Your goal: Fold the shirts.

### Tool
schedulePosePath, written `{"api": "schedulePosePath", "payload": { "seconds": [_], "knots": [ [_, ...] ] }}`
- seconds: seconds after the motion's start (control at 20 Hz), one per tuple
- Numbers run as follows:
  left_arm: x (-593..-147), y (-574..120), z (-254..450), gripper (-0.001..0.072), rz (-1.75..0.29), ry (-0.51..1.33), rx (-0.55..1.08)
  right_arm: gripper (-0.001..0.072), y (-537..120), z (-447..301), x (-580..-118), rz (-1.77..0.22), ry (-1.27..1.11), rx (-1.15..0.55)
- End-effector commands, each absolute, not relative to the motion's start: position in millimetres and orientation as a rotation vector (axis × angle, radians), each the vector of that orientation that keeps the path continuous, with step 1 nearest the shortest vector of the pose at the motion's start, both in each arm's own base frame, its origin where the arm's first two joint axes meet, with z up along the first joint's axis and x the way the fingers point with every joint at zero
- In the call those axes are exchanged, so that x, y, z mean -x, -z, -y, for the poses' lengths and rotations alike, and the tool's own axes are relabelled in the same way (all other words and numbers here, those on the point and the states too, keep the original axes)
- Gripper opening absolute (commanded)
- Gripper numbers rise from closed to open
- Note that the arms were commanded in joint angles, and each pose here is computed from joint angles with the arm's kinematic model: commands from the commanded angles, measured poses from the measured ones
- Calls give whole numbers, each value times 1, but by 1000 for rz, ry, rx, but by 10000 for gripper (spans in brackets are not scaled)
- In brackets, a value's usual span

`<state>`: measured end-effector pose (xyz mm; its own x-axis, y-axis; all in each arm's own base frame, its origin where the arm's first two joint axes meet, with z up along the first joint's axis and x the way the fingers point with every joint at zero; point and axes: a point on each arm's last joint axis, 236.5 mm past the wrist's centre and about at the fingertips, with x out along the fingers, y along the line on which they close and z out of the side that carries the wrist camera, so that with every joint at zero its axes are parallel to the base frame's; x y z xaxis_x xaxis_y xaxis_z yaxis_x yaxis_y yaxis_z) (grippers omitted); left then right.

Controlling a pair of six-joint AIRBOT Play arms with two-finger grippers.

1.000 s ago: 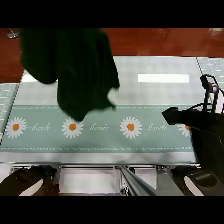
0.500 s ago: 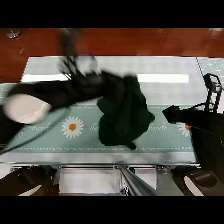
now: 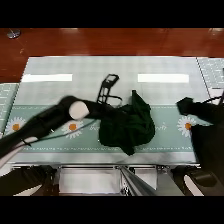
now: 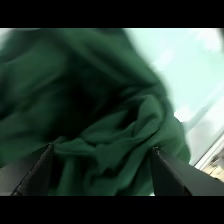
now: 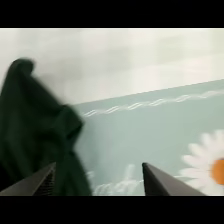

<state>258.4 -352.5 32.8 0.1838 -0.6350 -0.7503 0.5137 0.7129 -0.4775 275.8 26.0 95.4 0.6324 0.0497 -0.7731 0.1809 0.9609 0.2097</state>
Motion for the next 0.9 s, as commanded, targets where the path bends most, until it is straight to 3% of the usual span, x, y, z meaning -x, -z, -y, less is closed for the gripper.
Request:
{"api": "schedulePosePath", "payload": {
  "seconds": [0.0,0.15,0.35,0.45,0.65,0.85],
  "knots": [
    [-289,-50,258,702,-1185,653,21,622,-102,59,-262,-903,322,-203],
    [-307,-50,180,702,-1153,465,122,622,-72,115,-228,-971,532,-326],
    [-267,34,192,700,-1356,436,516,622,-2,21,-234,-1079,218,-679],
    [-262,52,219,699,-1372,482,691,622,13,-13,-229,-1116,97,-766],
    [-276,67,259,699,-1369,542,824,622,23,-27,-221,-1157,48,-784],
    [-286,82,278,698,-1403,566,810,622,25,-49,-215,-1204,-36,-705]
  ]
}}
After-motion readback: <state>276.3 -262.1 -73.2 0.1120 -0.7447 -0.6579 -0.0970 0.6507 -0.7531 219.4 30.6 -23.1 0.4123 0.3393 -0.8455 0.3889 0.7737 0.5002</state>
